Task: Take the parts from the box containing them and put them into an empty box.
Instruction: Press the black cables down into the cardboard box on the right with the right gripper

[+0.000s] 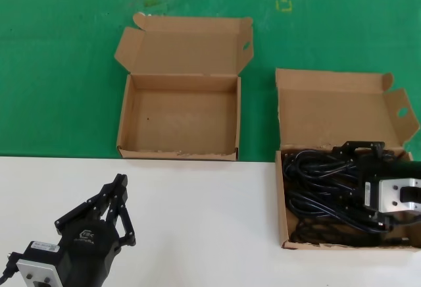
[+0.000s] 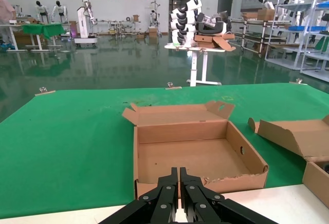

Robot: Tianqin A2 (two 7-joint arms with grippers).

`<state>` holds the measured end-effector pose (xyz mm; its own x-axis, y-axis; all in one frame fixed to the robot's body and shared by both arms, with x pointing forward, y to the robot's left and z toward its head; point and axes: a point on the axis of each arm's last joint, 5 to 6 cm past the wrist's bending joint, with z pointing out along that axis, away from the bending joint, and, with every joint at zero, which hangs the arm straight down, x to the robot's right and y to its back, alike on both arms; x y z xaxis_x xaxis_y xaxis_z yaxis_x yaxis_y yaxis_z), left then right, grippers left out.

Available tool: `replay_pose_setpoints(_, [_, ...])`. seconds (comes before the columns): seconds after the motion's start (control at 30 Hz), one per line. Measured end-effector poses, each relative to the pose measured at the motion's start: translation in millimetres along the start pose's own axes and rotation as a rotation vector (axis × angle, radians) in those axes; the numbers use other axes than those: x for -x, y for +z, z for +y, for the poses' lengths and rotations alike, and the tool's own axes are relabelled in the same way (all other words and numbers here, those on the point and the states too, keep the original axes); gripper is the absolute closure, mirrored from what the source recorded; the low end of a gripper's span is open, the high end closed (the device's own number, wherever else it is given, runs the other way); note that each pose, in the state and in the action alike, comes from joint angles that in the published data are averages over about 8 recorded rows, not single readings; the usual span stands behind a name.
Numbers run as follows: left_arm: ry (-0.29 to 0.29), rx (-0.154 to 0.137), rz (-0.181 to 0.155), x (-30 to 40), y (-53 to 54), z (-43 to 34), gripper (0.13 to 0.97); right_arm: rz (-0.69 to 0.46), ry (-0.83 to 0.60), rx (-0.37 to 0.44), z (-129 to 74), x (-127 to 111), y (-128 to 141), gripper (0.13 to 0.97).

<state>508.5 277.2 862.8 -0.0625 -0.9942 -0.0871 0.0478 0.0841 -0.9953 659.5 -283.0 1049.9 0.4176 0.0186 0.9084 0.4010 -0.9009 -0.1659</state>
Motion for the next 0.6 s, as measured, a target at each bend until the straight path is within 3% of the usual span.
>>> replay_pose_setpoints(0.1, [0.000,0.000,0.000,0.0,0.0,0.0,0.936,-0.006,-0.006,0.005,-1,-1,2,0.651])
replay_pose_setpoints(0.4, [0.000,0.000,0.000,0.0,0.0,0.0,0.936,-0.014,-0.020,0.025,-3,-10,7,0.698])
replay_pose_setpoints(0.6, [0.000,0.000,0.000,0.0,0.0,0.0,0.936,-0.025,-0.019,0.040,-3,-14,11,0.782])
